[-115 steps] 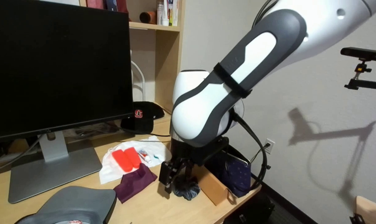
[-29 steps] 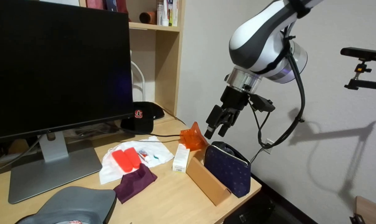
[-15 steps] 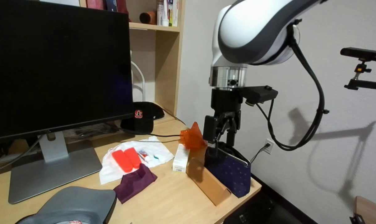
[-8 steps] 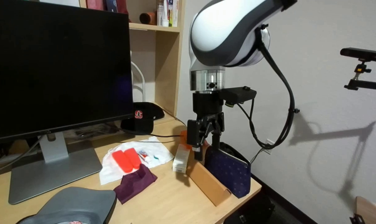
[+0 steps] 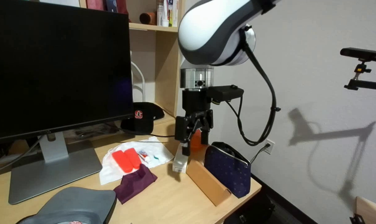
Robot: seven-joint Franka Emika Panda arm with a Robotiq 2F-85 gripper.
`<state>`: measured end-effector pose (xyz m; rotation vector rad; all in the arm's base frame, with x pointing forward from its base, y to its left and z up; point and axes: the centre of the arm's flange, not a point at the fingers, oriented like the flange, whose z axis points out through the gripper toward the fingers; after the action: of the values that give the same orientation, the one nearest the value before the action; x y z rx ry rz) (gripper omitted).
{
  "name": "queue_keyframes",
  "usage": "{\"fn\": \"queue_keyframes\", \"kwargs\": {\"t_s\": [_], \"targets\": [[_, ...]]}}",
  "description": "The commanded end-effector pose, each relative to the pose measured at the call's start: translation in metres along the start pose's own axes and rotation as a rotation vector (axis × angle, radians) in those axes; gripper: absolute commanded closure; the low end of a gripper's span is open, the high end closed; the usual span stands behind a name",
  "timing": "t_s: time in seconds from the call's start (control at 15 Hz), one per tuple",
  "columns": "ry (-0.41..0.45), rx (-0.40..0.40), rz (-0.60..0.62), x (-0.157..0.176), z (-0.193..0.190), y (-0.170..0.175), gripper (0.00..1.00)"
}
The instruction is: Pick up the ribbon and the clothe put them in the parse
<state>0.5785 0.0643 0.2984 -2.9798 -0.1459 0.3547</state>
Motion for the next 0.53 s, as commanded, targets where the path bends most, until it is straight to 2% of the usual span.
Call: {"fn": "queue_keyframes", "kwargs": {"t_s": [0.0,0.27,0.47], "targets": [[-0.011,-0.02,-0.04,0.058,0.001,-0.009,0.0],[0.023,-0.04,-0.061,0.101,0.022,-0.027,0.0],[0.017,-0.053,-0.068,0.125,0.043,-0.042,0.0]]}}
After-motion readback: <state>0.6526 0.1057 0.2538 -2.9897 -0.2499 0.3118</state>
